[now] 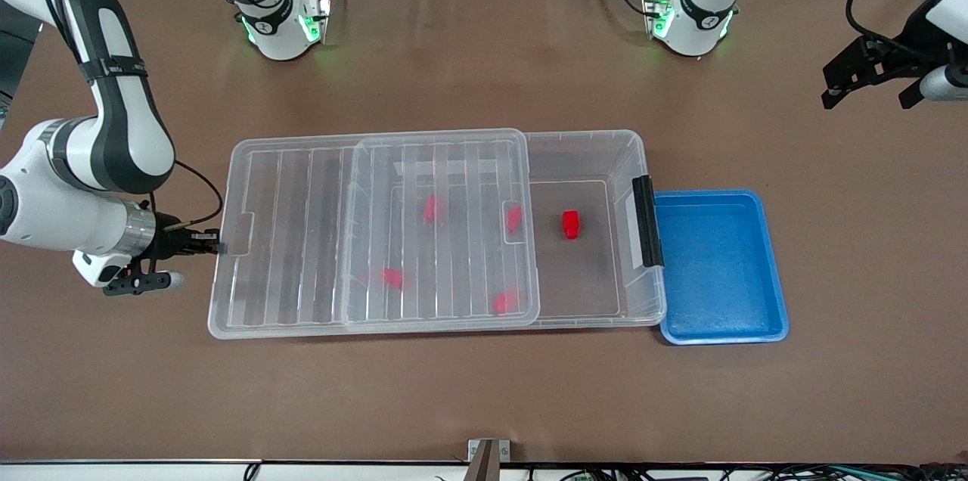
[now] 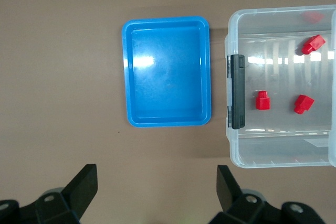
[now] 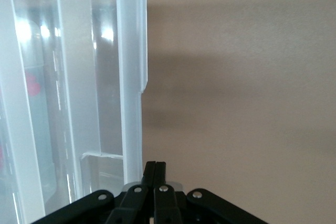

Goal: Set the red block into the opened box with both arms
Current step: 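Slide the lid back toward the tray with the right gripper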

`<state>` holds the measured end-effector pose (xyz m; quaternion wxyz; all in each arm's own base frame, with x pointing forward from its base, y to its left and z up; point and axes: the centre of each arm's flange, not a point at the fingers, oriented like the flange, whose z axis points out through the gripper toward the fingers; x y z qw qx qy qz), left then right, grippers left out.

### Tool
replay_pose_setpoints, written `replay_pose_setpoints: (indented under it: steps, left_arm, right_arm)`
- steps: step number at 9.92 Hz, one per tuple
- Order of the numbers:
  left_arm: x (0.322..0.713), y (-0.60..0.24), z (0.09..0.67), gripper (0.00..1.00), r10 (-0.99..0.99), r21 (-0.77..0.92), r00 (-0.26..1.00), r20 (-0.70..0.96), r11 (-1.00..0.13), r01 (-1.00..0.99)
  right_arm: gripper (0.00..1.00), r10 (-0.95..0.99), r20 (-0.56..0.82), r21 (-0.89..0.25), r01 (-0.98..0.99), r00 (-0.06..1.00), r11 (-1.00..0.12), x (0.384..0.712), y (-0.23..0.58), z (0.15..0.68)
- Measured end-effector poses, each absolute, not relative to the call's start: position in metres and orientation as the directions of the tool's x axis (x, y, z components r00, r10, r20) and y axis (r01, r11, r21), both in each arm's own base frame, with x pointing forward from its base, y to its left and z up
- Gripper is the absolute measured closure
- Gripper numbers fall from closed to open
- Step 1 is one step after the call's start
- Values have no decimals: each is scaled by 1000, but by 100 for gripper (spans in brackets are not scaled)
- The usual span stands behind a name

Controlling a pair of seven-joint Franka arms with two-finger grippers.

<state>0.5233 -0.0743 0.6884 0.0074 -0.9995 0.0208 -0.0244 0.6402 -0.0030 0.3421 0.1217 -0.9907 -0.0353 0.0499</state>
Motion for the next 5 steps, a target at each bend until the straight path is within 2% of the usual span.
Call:
replay_pose_setpoints:
  steps: [5]
  left_arm:
    - [524,-74,684,0,-42,-16,998,40,-999,-42]
  right_arm:
    - [99,24,-130,-305,-17,991,-952,640,55,340]
